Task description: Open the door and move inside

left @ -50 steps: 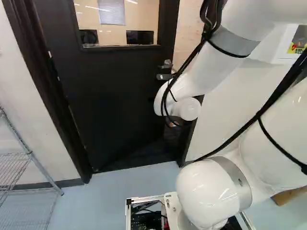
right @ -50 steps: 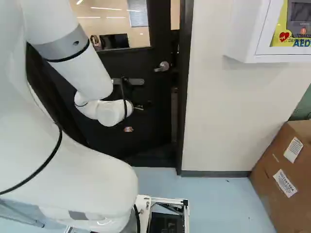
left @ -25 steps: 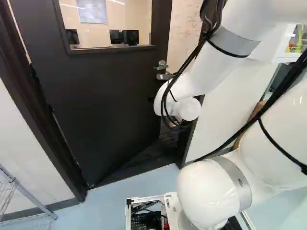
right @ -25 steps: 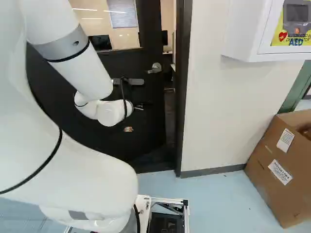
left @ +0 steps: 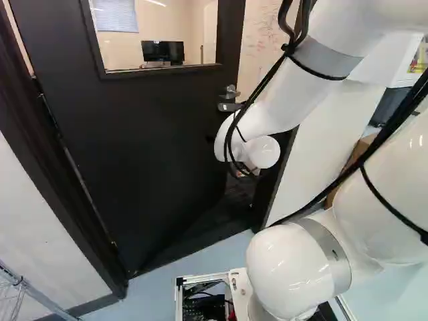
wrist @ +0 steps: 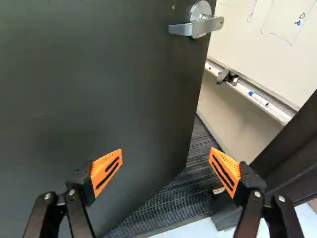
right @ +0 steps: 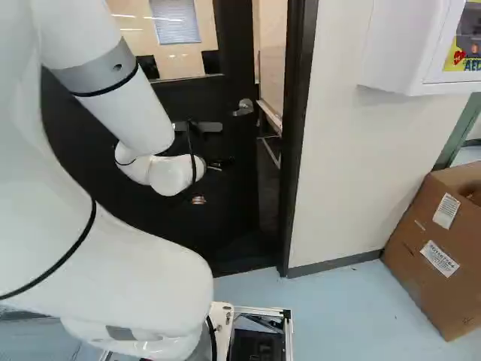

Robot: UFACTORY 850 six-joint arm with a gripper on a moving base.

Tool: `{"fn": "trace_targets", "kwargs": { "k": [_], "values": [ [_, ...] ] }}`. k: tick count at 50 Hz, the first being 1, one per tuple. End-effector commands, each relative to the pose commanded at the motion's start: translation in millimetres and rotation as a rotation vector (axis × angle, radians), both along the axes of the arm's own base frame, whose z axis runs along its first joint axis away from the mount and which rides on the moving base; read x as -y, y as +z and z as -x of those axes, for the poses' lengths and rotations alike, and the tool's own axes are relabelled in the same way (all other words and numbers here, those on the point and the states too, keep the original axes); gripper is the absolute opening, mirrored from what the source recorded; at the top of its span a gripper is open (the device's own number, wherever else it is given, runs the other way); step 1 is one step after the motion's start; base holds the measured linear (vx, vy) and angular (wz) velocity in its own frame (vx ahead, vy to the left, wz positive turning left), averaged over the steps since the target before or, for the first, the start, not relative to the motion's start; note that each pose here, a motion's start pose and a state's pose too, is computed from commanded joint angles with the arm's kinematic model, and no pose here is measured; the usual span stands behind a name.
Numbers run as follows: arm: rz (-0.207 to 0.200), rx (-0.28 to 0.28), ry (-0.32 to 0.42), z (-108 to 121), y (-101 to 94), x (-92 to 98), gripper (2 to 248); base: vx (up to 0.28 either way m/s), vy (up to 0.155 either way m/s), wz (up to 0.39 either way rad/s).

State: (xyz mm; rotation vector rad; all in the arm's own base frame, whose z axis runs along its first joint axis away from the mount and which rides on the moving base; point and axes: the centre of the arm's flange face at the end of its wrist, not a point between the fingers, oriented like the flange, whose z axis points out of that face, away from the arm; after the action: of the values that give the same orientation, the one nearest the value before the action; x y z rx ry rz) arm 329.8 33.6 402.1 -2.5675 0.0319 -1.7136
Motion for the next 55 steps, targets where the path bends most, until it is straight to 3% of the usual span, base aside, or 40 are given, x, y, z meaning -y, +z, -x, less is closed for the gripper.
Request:
{"fn": "trace_targets", "kwargs": {
  "k": [27,46,55],
  "values": [
    [0.000,0.000,0.000,0.0,0.0,0.0,247,0.055,0.153,-0.289],
    [0.000,0.000,0.000,0.0,0.0,0.0,247,0.044,0.176,-0.033],
    [0.000,0.000,0.000,0.0,0.0,0.0,247,0.016,0.034,-0.005]
  ]
}}
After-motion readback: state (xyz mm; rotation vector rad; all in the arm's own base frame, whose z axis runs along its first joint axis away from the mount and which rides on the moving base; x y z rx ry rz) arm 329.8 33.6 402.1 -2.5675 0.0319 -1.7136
